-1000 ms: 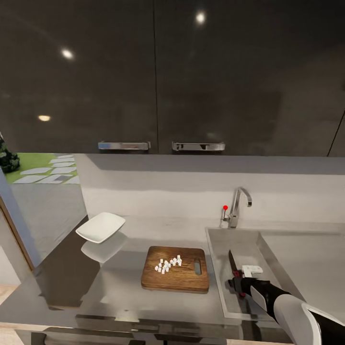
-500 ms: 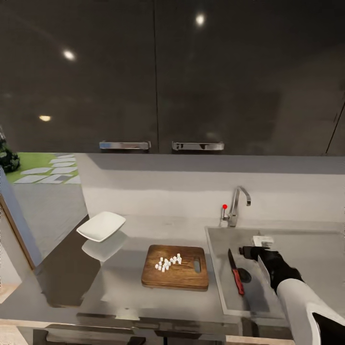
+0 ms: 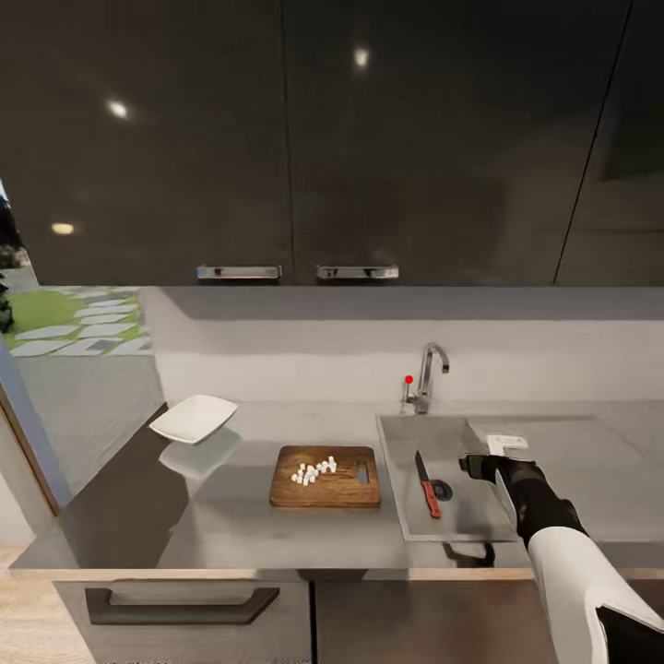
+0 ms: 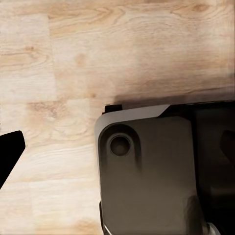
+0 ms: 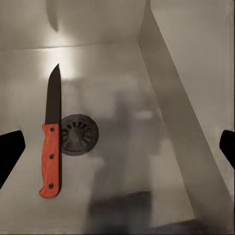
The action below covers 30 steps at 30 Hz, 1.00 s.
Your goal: In the kitchen, take the Vidalia onion out of the sink, dice it on the chopping board with the paring knife, put the diced onion into the bowl on the countertop, then place both the paring knife and the chopping board into the sink.
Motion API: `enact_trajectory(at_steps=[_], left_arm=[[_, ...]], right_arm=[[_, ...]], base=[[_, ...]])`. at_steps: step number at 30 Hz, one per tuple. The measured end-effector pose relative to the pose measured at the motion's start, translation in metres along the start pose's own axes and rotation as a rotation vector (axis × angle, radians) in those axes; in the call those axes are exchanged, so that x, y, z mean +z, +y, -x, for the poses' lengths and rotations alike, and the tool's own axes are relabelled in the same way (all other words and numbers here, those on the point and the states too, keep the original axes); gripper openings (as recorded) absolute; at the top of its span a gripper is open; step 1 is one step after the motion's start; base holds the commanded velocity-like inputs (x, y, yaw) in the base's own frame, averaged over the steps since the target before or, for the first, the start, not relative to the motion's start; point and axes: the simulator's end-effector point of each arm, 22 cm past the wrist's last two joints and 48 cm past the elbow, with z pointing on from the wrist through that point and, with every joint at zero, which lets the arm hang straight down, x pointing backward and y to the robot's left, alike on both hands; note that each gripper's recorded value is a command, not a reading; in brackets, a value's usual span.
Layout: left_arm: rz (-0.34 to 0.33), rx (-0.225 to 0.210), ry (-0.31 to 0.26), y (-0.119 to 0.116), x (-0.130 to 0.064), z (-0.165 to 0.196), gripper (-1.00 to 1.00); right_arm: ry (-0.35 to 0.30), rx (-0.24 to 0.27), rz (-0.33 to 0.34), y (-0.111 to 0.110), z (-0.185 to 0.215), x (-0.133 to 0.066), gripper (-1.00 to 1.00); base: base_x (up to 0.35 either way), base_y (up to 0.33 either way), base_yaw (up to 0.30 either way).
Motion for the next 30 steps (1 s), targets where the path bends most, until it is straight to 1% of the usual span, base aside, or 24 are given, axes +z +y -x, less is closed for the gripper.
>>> enact_trajectory(at_steps=[5, 8, 12, 17, 20, 22, 25, 30], left_arm=[[0.001, 0.0, -0.001, 0.001, 0.0, 0.0, 1.0], [0.001, 0.0, -0.001, 0.001, 0.0, 0.0, 1.0], [0.003, 0.0, -0.001, 0.002, 0.0, 0.0, 1.0], [0.002, 0.0, -0.001, 0.002, 0.0, 0.0, 1.0], [0.001, 0.0, -0.001, 0.001, 0.0, 0.0, 1.0], [0.001, 0.0, -0.002, 0.001, 0.0, 0.0, 1.0], [0.001, 0.0, -0.002, 0.001, 0.0, 0.001, 1.0], [0.001, 0.0, -0.001, 0.001, 0.0, 0.0, 1.0]], right_arm=[[0.001, 0.0, 0.001, 0.001, 0.0, 0.0, 1.0], [0.0, 0.0, 0.002, 0.001, 0.0, 0.0, 1.0], [0.0, 0.0, 0.013, 0.01, -0.001, 0.0, 1.0], [-0.001, -0.002, 0.014, 0.011, 0.0, -0.001, 1.0], [-0.002, 0.0, 0.016, 0.012, 0.001, -0.002, 1.0], [0.019, 0.004, 0.023, 0.018, -0.002, -0.002, 1.0], [0.044, 0.008, 0.046, 0.036, -0.008, -0.003, 1.0], [0.05, 0.01, 0.054, 0.041, -0.009, -0.004, 1.0]], base=[[-0.086, 0.258, -0.149], [-0.006, 0.289, -0.014], [-0.001, 0.291, -0.002], [0.009, 0.288, 0.0], [0.13, 0.193, 0.0], [0.152, 0.131, 0.0], [0.155, 0.118, 0.0], [0.157, 0.115, 0.0]])
